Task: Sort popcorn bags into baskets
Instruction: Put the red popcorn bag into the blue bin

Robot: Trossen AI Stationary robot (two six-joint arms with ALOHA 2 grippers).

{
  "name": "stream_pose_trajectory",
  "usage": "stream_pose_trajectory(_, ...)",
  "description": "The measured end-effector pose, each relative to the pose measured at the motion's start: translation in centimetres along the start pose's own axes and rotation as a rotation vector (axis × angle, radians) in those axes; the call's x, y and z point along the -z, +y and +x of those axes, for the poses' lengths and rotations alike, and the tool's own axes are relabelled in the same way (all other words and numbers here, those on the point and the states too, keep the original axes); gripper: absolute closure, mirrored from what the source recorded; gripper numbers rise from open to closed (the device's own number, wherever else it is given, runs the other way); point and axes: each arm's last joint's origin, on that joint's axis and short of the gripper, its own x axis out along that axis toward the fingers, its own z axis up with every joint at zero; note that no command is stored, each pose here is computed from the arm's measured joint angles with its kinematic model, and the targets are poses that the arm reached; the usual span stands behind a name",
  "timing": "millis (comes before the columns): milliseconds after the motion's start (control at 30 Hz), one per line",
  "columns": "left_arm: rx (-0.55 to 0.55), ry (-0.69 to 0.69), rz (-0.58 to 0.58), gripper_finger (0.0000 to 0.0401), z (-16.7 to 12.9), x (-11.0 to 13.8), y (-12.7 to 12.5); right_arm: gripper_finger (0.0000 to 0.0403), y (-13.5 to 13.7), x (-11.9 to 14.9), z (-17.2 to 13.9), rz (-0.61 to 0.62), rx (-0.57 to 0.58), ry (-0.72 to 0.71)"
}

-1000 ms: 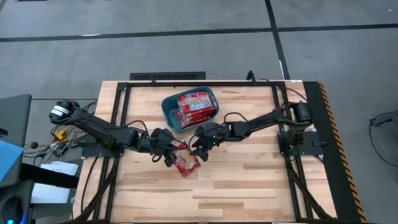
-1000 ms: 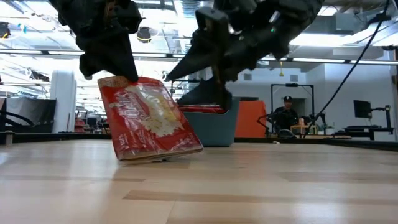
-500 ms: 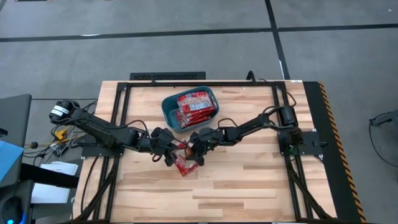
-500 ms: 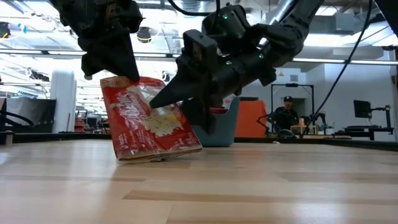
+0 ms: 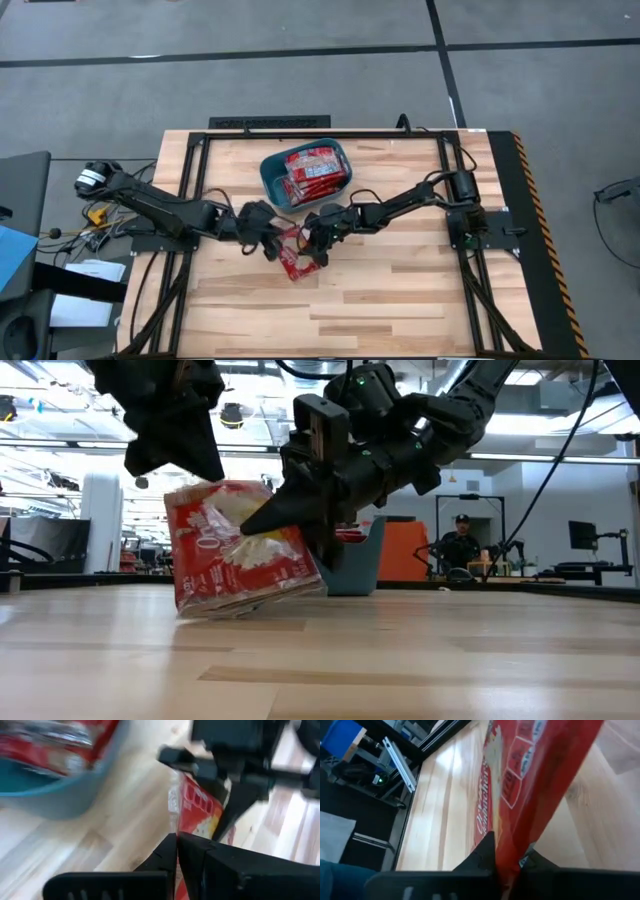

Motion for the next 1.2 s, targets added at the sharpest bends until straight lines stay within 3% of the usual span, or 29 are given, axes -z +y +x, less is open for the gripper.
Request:
stream_pose_trajectory(300, 0.03, -0.161, -0.122, 0.0357, -5.5, -3.0, 2.4, 0.0388, 1.0, -0.2, 0.2, 0.129, -0.069, -0.045)
stream_pose_trajectory(533, 0.071, -0.409, -0.19, 0.0344, -11.1, -4.7, 4.5, 0.0378, 2.8, -4.9, -3.3, 0.201, -0.096, -0.312)
stream_pose_trajectory(667, 0.072, -0.51, -0.205, 0.0344, -13.3, -5.1, 5.7, 0.0384, 4.4, -7.9, -6.9, 0.222, -0.009, -0.538)
stream_pose_trajectory(767, 0.058, -0.566, -0.199, 0.0344, -14.5, -5.2, 6.4, 0.0372, 5.4, -9.3, -9.5, 0.322, 0.146, -0.758)
stream_pose_trajectory(900, 0.033, -0.62, -0.194, 0.0344, -15.5, -5.3, 7.1, 0.0353, 5.9, -9.2, -11.4, 0.472, 0.391, -0.981)
stream_pose_trajectory(1000, 0.036, -0.64, -0.186, 0.0344, -16.2, -5.3, 7.5, 0.0353, 6.0, -8.6, -11.3, 0.569, 0.468, -1.086)
stream_pose_trajectory(1200, 0.03, -0.674, -0.157, 0.0344, -17.1, -5.2, 8.2, 0.0366, 3.3, -7.0, -8.6, 0.812, 0.457, -1.192)
